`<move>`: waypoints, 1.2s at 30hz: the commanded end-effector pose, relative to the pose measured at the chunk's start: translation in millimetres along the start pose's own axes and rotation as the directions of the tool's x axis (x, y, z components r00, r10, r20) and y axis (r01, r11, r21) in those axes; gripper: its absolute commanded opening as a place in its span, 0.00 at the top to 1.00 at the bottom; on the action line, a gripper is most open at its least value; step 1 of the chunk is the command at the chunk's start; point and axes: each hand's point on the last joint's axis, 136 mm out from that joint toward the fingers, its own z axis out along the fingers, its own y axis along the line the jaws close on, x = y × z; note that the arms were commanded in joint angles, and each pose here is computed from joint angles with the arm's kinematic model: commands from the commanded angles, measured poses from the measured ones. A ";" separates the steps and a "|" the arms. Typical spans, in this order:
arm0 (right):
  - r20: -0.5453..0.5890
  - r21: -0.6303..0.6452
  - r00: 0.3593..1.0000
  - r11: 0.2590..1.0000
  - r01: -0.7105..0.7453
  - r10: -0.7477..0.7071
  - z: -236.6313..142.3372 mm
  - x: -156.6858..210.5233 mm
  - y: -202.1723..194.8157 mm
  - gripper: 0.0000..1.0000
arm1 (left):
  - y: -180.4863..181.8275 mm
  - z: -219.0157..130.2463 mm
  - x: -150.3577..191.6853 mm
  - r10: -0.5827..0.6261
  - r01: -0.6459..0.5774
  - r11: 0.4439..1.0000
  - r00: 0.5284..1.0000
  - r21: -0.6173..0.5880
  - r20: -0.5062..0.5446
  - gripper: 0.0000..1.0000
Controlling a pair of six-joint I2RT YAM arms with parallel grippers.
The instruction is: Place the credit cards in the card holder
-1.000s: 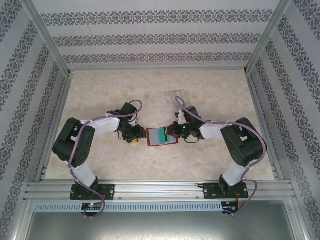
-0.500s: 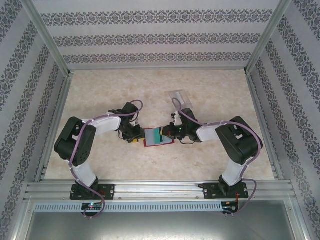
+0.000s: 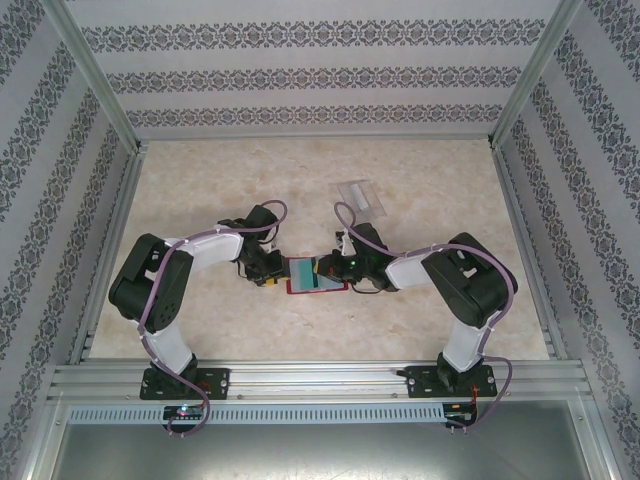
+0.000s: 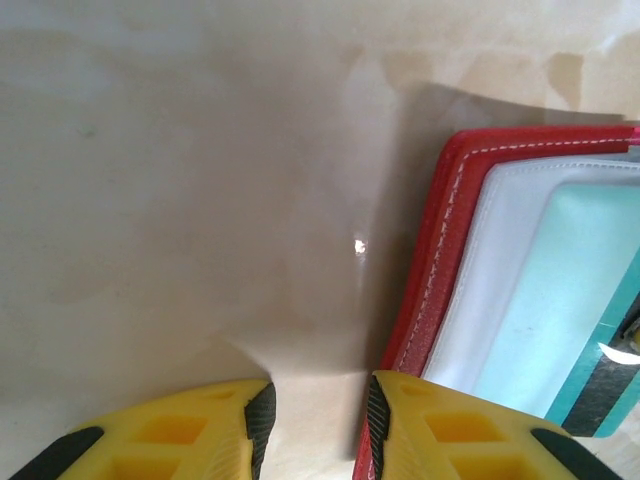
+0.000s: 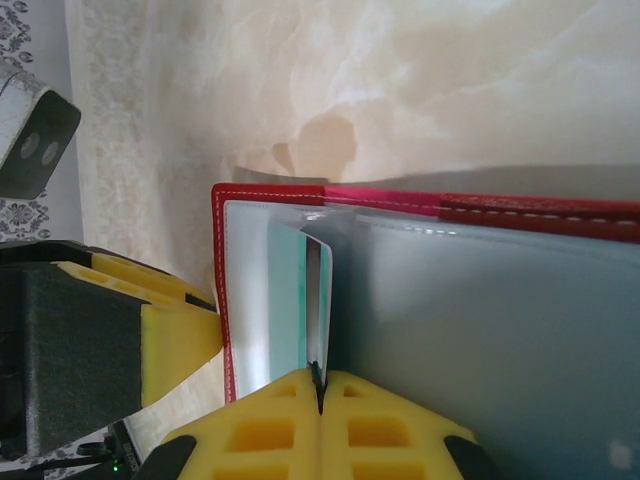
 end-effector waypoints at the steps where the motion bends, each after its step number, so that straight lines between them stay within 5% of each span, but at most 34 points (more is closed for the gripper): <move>1: -0.029 0.049 0.999 0.999 -0.013 0.015 9.9 16.7 -10.2 1.00 | -2.9 41.0 8.4 0.061 -0.061 0.998 0.998 0.002 -0.027 0.65; 10: -0.033 0.065 0.999 0.998 -0.006 0.008 24.3 18.3 -1.7 1.00 | -4.8 38.4 7.2 0.063 -0.063 0.998 0.998 0.002 -0.027 0.65; 23: -0.006 0.136 0.999 0.990 0.046 -0.046 2.4 15.9 3.7 0.77 | -0.9 37.2 5.2 0.051 -0.051 0.999 0.999 -0.010 -0.017 0.65; 36: -0.051 0.177 0.997 0.982 0.068 -0.060 11.4 23.3 2.2 0.82 | -5.2 41.1 7.6 0.050 -0.049 0.998 0.999 0.044 -0.019 0.73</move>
